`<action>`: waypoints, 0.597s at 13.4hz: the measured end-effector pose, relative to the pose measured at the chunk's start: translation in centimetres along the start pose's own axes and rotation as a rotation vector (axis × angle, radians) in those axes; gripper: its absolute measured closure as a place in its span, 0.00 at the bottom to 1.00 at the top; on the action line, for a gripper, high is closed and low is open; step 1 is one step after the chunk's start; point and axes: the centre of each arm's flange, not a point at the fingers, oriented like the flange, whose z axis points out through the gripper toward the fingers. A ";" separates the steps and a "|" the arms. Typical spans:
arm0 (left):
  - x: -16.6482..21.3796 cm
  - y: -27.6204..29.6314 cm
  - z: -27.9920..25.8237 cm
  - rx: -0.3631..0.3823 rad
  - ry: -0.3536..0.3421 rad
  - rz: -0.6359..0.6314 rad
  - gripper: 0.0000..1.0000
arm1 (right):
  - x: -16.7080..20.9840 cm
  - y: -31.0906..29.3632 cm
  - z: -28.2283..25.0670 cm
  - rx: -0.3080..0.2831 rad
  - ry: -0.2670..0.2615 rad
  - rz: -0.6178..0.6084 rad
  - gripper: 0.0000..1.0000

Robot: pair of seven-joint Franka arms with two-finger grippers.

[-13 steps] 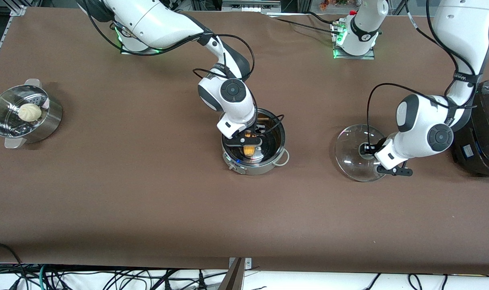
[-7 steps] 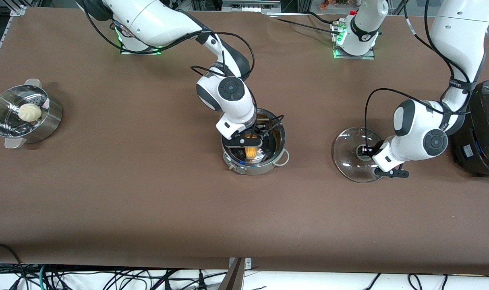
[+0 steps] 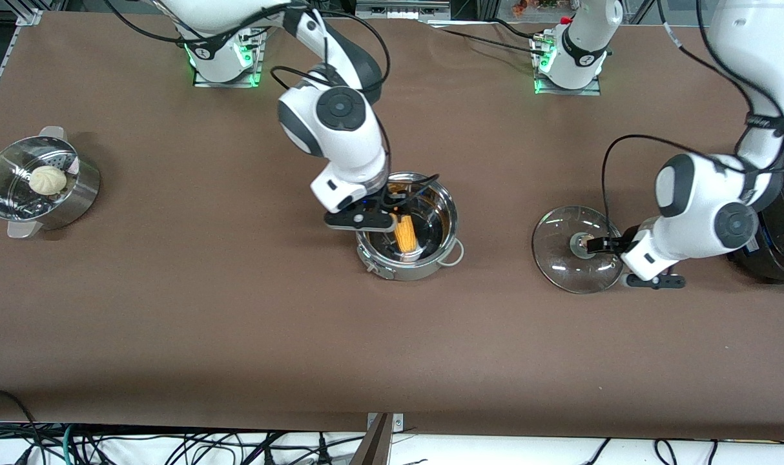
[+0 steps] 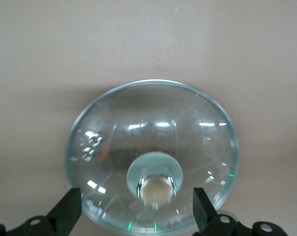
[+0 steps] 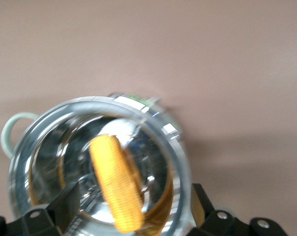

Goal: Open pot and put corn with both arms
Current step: 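Open both grippers and draw both arms back from the pot and lid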

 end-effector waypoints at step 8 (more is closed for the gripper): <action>-10.6 6.2 -22.3 0.089 0.169 -0.102 0.00 | 11.3 24.8 -12.6 -0.211 -0.091 -0.130 0.00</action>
